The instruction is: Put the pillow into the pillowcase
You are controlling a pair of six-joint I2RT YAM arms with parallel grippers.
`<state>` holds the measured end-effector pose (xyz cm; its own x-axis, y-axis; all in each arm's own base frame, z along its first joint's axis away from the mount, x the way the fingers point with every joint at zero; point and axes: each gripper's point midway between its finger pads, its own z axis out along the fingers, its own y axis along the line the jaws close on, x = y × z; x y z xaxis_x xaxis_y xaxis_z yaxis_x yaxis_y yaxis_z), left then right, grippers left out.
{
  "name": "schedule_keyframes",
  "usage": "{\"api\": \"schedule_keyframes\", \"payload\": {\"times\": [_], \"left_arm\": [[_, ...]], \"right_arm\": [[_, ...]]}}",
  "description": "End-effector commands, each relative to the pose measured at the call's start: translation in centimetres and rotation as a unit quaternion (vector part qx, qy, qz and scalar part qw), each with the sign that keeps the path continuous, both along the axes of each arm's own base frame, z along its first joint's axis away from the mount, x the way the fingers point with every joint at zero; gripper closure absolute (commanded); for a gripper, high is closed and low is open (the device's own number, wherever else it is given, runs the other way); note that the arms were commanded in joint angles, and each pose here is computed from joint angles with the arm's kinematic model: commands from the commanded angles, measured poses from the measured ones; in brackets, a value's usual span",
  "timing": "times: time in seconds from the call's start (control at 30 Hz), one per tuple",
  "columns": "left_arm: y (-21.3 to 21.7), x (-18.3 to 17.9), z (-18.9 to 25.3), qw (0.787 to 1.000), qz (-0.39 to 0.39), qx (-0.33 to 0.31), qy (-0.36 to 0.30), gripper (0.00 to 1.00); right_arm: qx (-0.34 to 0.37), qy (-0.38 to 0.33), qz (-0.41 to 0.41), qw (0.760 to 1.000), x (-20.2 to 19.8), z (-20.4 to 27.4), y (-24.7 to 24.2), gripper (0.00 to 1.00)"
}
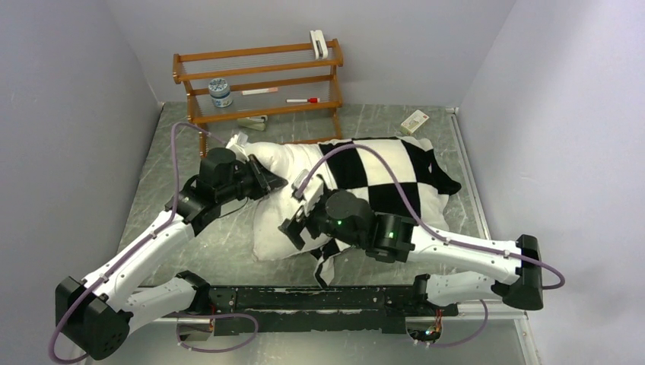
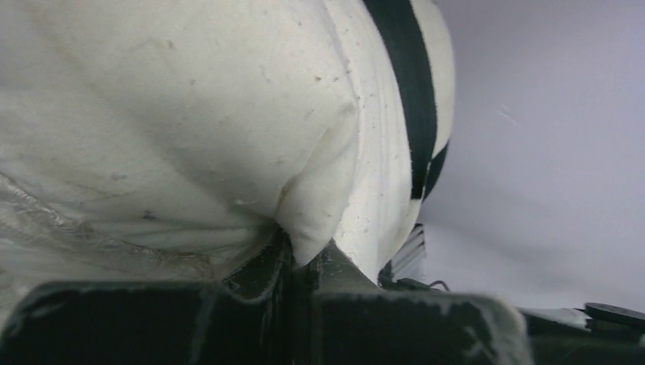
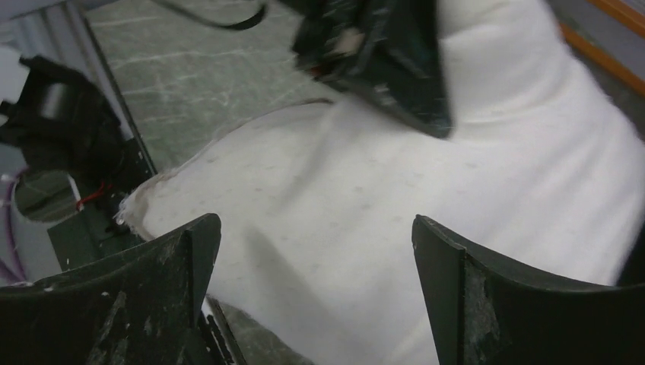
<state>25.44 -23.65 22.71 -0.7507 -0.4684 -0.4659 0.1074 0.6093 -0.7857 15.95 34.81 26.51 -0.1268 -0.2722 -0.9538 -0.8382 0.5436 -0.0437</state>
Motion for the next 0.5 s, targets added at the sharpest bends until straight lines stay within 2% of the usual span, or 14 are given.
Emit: {"api": "schedule_keyframes", "payload": {"times": [0.0, 0.17, 0.23, 0.27, 0.3, 0.33, 0.37, 0.4, 0.43, 0.47], "left_arm": [[-2.6, -1.1, 7.7, 0.992, -0.052, -0.101, -0.054, 0.95], [-2.7, -1.2, 8.1, 0.991, -0.051, -0.113, -0.042, 0.95], [-2.8, -1.3, 8.3, 0.991, -0.053, -0.116, -0.042, 0.95], [-2.7, -1.3, 8.3, 0.991, -0.053, -0.113, -0.043, 0.95], [-2.6, -1.3, 8.4, 0.992, -0.053, -0.106, -0.048, 0.95], [-2.4, -1.3, 8.6, 0.992, -0.051, -0.097, -0.054, 0.95], [-2.1, -1.2, 8.8, 0.993, -0.046, -0.087, -0.060, 0.93], [-1.7, -1.1, 9.5, 0.994, -0.041, -0.077, -0.071, 0.88], [-1.2, -1.1, 10.0, 0.994, -0.037, -0.065, -0.081, 0.79], [-0.9, -1.2, 10.7, 0.993, -0.038, -0.051, -0.095, 0.64]], "right_arm": [[-0.044, -0.072, 0.063, 0.994, -1.7, -1.7, 2.4, 0.00], [-0.123, -0.138, 0.014, 0.983, 0.5, -3.8, 3.3, 0.01], [-0.133, -0.153, -0.009, 0.979, 1.4, -3.8, 3.4, 0.09], [-0.126, -0.154, -0.018, 0.980, 1.6, -3.5, 3.4, 0.19], [-0.108, -0.156, -0.032, 0.981, 1.8, -2.8, 3.3, 0.56], [-0.086, -0.158, -0.048, 0.982, 2.1, -2.0, 3.1, 0.80], [-0.068, -0.158, -0.060, 0.983, 2.3, -1.4, 2.6, 0.96], [-0.049, -0.157, -0.073, 0.984, 2.4, -0.5, 2.0, 1.00], [-0.033, -0.152, -0.088, 0.984, 2.6, 0.0, 1.4, 1.00], [-0.016, -0.146, -0.099, 0.984, 2.7, 0.5, 0.7, 1.00]]}}
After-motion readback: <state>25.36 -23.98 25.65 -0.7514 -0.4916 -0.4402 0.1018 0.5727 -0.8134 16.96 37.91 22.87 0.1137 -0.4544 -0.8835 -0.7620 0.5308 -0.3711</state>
